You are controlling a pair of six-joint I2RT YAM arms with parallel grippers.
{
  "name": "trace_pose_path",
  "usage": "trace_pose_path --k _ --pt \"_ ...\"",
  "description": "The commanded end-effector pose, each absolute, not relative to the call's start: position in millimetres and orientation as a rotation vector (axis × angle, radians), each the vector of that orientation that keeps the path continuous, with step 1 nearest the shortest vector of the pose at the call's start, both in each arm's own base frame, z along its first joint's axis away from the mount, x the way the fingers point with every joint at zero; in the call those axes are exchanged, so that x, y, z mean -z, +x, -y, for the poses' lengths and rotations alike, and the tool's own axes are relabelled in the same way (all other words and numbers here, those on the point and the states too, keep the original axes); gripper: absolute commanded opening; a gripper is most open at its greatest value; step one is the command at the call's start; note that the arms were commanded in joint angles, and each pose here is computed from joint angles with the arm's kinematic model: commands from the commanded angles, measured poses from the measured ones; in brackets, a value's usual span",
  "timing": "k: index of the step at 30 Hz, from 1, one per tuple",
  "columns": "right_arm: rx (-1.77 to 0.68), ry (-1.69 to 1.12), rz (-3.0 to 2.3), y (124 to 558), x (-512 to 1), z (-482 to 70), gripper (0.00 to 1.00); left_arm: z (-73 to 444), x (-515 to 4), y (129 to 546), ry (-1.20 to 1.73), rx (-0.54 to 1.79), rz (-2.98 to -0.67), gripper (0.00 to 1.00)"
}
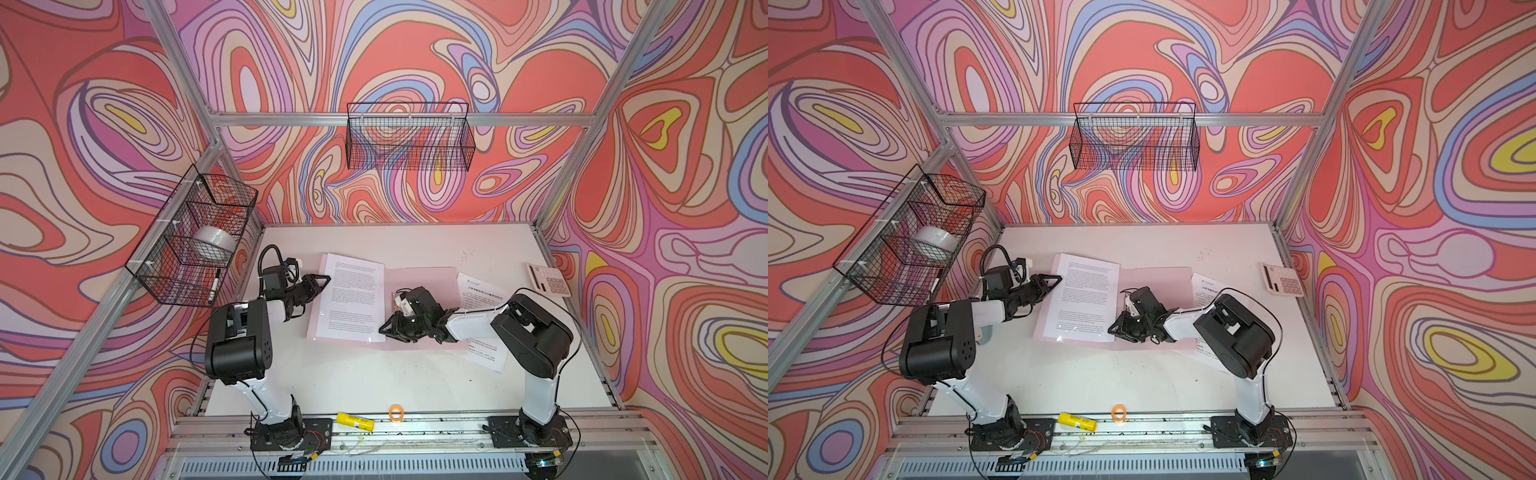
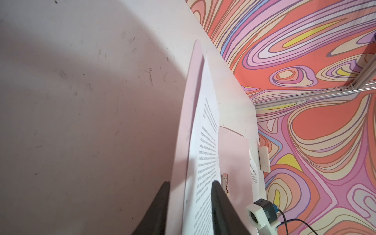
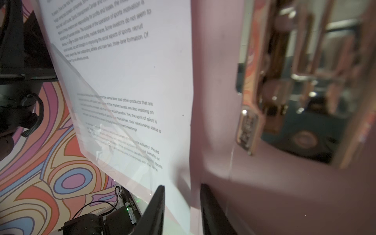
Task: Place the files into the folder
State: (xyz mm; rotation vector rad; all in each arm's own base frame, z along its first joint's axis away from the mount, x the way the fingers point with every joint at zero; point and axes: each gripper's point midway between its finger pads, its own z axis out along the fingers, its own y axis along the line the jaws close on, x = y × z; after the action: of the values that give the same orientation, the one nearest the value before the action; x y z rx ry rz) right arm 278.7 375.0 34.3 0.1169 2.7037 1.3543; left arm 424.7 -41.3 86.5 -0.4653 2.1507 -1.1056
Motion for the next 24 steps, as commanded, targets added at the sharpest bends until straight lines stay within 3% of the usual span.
trace_pose_path --k 1,8,16,24 --pt "-1.384 0.143 -2.715 276 -25 -376 0.28 46 -95 426 -0.426 1.116 -2.135 0.34" --pt "-1.383 0.155 -2.713 276 -24 -375 0.0 46 -94 426 -0.428 1.114 -2.137 0.34" --pt "-1.417 0.148 -2.689 280 -27 -380 0.0 46 -96 425 -0.422 1.116 -2.127 0.48" --pt "-1.457 0.111 -2.678 280 -31 -390 0.0 47 -97 425 -0.421 1.115 -2.125 0.5"
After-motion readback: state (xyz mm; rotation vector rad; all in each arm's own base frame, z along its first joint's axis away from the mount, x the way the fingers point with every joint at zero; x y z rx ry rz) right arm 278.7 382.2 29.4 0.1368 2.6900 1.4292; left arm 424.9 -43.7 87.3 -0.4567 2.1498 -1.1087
